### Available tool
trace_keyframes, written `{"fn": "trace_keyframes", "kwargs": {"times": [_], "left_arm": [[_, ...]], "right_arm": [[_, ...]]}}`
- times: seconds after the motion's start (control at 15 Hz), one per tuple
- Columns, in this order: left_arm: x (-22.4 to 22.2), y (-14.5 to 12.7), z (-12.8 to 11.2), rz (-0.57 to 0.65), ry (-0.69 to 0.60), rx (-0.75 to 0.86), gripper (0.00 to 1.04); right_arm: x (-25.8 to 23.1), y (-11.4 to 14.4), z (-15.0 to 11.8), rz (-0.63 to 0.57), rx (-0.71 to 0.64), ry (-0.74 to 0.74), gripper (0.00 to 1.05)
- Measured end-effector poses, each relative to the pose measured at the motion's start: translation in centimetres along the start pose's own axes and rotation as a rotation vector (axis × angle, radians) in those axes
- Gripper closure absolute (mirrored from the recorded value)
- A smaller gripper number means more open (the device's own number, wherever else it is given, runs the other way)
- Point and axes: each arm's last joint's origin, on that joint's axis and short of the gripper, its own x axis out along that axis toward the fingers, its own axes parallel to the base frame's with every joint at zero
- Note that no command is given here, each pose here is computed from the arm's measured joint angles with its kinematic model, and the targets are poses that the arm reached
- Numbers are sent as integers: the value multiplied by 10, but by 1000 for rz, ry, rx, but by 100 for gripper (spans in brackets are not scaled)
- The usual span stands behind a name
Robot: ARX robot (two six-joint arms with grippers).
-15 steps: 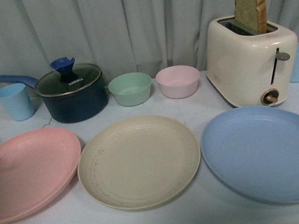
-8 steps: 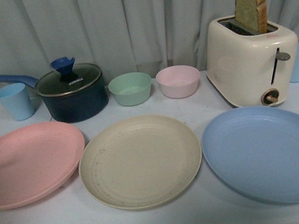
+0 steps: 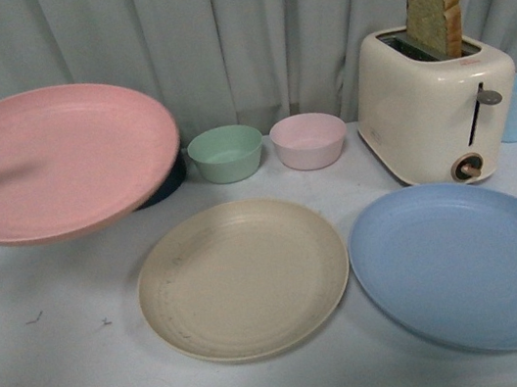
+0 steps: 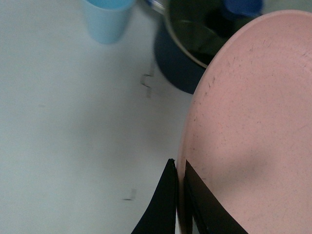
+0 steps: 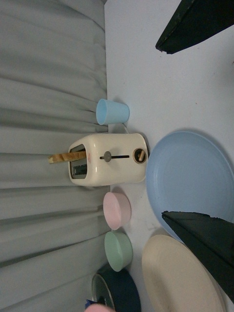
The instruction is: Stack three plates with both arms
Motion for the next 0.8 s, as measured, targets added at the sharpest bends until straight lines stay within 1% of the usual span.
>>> {"fn": "trace_keyframes", "kwargs": {"times": [0.13, 0.2, 0.27, 0.4, 0.67, 0.8], "left_arm": [[9, -46, -16, -59, 37, 5, 103], [13, -64, -22, -80, 42, 6, 103], [27, -93, -38, -124, 76, -36, 103], [49, -101, -61, -94, 145, -52, 103], [68, -91, -80, -20, 170, -69, 103], [80, -86, -104, 11, 233, -64, 103]], "right_arm": [[0, 0, 0, 0, 0, 0, 6], [0, 0, 0, 0, 0, 0, 6], [0, 0, 0, 0, 0, 0, 6], [0, 0, 0, 0, 0, 0, 6], [0, 0, 0, 0, 0, 0, 6], [0, 0, 0, 0, 0, 1, 6]]}}
